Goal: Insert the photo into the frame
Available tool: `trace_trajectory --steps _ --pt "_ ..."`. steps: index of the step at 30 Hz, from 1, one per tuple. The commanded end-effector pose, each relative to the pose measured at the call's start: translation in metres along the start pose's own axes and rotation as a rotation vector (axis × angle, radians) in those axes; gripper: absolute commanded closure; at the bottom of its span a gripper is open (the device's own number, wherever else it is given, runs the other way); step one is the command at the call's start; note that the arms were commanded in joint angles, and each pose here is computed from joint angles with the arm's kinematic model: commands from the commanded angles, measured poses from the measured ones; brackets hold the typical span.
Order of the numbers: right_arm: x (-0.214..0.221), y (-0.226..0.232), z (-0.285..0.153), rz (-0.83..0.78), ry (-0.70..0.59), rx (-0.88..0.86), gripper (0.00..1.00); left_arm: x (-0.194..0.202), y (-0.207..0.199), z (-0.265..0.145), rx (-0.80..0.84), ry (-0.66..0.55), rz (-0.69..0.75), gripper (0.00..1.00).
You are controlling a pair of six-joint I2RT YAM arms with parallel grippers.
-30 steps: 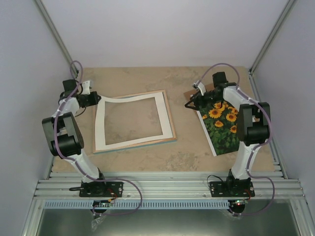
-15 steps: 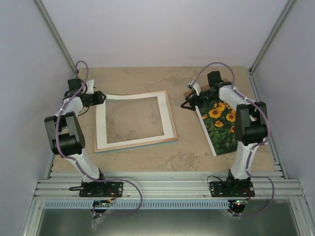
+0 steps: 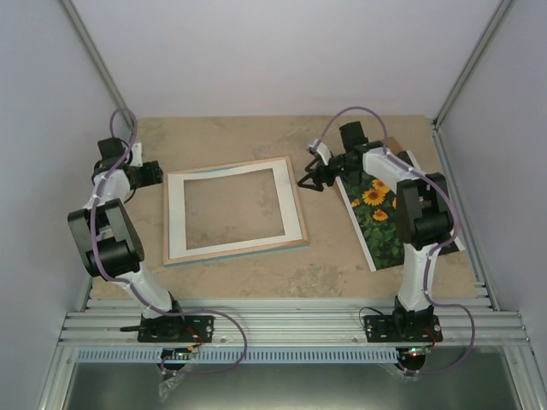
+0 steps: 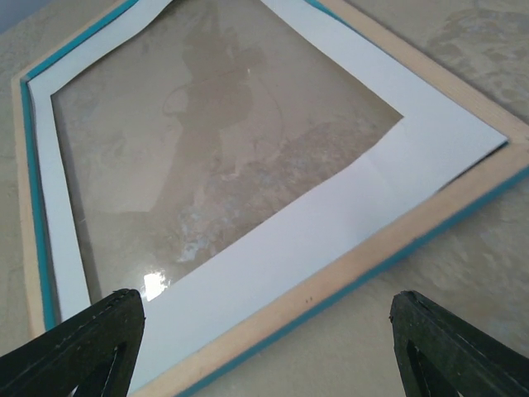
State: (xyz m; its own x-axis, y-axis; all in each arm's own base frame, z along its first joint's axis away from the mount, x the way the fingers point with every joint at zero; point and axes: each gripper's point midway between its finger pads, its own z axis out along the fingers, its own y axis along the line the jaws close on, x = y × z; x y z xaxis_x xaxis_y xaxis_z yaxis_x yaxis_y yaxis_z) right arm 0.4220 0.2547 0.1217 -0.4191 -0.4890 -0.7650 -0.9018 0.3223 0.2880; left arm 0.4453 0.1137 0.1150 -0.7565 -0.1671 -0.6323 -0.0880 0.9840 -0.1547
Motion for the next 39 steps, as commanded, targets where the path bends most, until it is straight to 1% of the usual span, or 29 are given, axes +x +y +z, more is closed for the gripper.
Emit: trace_trajectory --steps 1,5,8,11,12,15,18,22,24,28,30,31,33,36,39 --pt "-0.008 0.000 0.028 -0.043 0.009 0.003 0.17 0.016 0.004 0.002 -0.017 0.063 -0.009 0.27" --pt "-0.010 0.000 0.053 -0.064 0.023 0.000 0.17 0.038 0.004 0.020 -0.005 0.130 -0.031 0.31" --pt "-0.006 0.000 0.069 -0.072 0.040 -0.002 0.17 0.050 -0.006 0.032 0.023 0.171 -0.019 0.32" --pt "0.003 -0.002 0.079 -0.075 0.062 0.005 0.17 0.060 -0.011 0.043 0.026 0.204 -0.023 0.33" --pt "0.007 -0.002 0.082 -0.071 0.071 0.002 0.17 0.062 -0.009 0.046 0.018 0.210 -0.033 0.35" --pt "0.020 -0.005 0.088 -0.050 0.099 0.003 0.18 0.074 -0.004 0.056 0.001 0.246 -0.055 0.42" --pt "0.033 -0.006 0.089 -0.038 0.131 0.011 0.18 0.085 -0.009 0.064 0.004 0.281 -0.051 0.53" --pt "0.050 -0.006 0.087 -0.016 0.181 0.018 0.19 0.094 -0.028 0.070 0.037 0.300 -0.030 0.69" --pt "0.059 -0.007 0.082 -0.004 0.206 0.026 0.20 0.095 -0.040 0.072 0.061 0.301 -0.025 0.72" --pt "0.077 -0.013 0.064 0.020 0.243 0.062 0.21 0.099 -0.066 0.075 0.104 0.303 -0.024 0.73" --pt "0.087 -0.015 0.052 0.041 0.259 0.074 0.21 0.099 -0.080 0.076 0.125 0.293 -0.001 0.72" --pt "0.092 -0.015 0.046 0.050 0.263 0.077 0.21 0.098 -0.087 0.077 0.138 0.287 0.012 0.71" --pt "0.099 -0.016 0.033 0.075 0.265 0.078 0.21 0.094 -0.095 0.080 0.150 0.280 -0.009 0.69" --pt "0.087 -0.007 0.014 0.086 0.220 0.038 0.21 0.083 -0.095 0.081 0.139 0.258 -0.003 0.61" --pt "0.054 0.000 -0.014 0.073 0.131 0.000 0.20 0.064 -0.098 0.071 0.145 0.210 0.033 0.47"
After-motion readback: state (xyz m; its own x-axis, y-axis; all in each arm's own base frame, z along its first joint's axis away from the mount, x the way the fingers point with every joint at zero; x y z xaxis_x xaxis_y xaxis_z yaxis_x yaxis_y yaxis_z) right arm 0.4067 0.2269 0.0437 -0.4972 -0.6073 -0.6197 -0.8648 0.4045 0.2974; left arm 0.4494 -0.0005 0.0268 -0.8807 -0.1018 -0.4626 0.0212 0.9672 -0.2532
